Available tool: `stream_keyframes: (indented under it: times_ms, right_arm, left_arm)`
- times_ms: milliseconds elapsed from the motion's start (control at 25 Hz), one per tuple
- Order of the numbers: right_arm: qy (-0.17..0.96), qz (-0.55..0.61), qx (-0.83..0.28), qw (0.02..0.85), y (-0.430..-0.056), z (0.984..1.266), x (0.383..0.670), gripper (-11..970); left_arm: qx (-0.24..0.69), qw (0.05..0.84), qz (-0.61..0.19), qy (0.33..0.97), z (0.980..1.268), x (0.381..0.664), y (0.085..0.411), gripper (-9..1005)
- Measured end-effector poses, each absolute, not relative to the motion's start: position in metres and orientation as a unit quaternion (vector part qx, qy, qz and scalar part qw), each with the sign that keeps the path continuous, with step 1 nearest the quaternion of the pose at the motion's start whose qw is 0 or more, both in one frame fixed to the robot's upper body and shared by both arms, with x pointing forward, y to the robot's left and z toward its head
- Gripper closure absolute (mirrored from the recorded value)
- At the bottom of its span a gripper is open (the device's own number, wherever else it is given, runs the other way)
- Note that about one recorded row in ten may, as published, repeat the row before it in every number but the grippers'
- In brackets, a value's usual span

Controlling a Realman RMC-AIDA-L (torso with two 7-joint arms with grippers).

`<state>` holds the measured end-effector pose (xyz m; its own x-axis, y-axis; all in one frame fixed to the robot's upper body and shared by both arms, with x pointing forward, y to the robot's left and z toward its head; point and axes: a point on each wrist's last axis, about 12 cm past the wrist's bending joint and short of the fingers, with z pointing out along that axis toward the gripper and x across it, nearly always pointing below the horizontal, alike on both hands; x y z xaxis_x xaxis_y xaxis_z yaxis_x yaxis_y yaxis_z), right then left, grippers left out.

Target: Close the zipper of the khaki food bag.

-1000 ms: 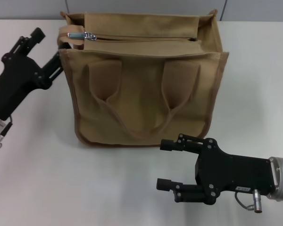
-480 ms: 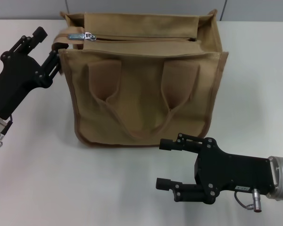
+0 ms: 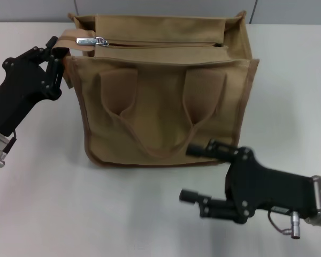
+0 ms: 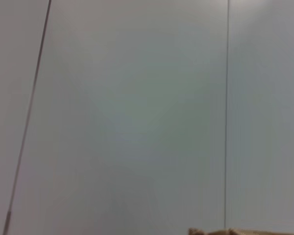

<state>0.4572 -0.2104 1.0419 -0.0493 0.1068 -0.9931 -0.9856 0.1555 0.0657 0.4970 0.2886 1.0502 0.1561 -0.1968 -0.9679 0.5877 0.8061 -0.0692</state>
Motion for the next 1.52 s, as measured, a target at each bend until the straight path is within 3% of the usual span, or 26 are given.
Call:
stream_keyframes:
  times_ms: [360,640,920,1080,1360,1520]
  right_arm:
    - [0.464,0.426,-0.335,0.701,-0.209,1.063,0.471,198]
    - [0.412,0.312,-0.347,0.783,-0.181,1.081,0.505,199]
    - [0.413,0.262,-0.350,0.799,-0.161,1.084,0.517,199]
    - [0.442,0.350,-0.314,0.764,-0.160,1.085,0.516,199]
    - [0.507,0.593,-0.289,0.555,-0.162,1.098,0.528,200]
    - [0.535,0.640,-0.241,0.495,-0.162,1.102,0.534,200]
  left_arm:
    - [0.167,0.762,-0.308,0.545,1.059,0.486,0.279,967]
    - [0.169,0.772,-0.338,0.511,1.065,0.477,0.274,966]
    - [0.166,0.771,-0.355,0.503,1.068,0.480,0.270,966]
    - [0.168,0.770,-0.358,0.500,1.070,0.483,0.269,965]
    - [0.172,0.767,-0.359,0.503,1.071,0.487,0.266,965]
    - [0.178,0.766,-0.364,0.500,1.073,0.490,0.263,964]
